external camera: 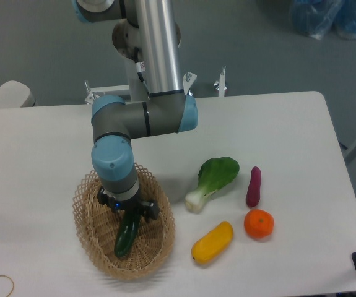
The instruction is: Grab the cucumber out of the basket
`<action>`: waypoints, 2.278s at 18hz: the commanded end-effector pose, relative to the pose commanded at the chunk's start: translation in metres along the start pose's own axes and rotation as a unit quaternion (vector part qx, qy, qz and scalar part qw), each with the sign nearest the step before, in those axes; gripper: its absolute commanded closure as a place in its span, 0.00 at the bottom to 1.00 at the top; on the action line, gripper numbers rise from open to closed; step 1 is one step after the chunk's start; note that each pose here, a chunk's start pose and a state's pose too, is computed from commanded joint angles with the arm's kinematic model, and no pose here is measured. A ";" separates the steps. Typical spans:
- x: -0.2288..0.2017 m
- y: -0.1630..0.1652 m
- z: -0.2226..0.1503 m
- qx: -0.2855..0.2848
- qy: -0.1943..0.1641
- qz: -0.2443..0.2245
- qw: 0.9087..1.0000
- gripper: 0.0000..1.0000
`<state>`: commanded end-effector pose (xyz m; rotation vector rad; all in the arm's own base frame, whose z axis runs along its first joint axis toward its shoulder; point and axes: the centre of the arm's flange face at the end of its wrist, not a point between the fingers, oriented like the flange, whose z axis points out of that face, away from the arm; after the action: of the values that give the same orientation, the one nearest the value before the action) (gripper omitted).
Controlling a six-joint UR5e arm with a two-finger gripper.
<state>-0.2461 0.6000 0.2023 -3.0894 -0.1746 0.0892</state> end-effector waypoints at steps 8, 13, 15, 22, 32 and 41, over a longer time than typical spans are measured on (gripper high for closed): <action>-0.002 -0.001 -0.007 0.005 -0.004 0.002 1.000 0.64; -0.017 -0.006 -0.041 0.030 -0.020 0.001 0.999 0.64; -0.030 -0.008 -0.073 0.048 -0.045 0.012 0.998 0.64; -0.150 0.035 -0.171 0.060 -0.072 0.065 0.993 0.64; -0.291 0.132 -0.227 0.037 -0.058 0.193 0.979 0.64; -0.305 0.141 -0.218 0.029 -0.056 0.205 0.977 0.64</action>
<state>-0.5196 0.4156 0.4298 -3.0110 0.4549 0.2758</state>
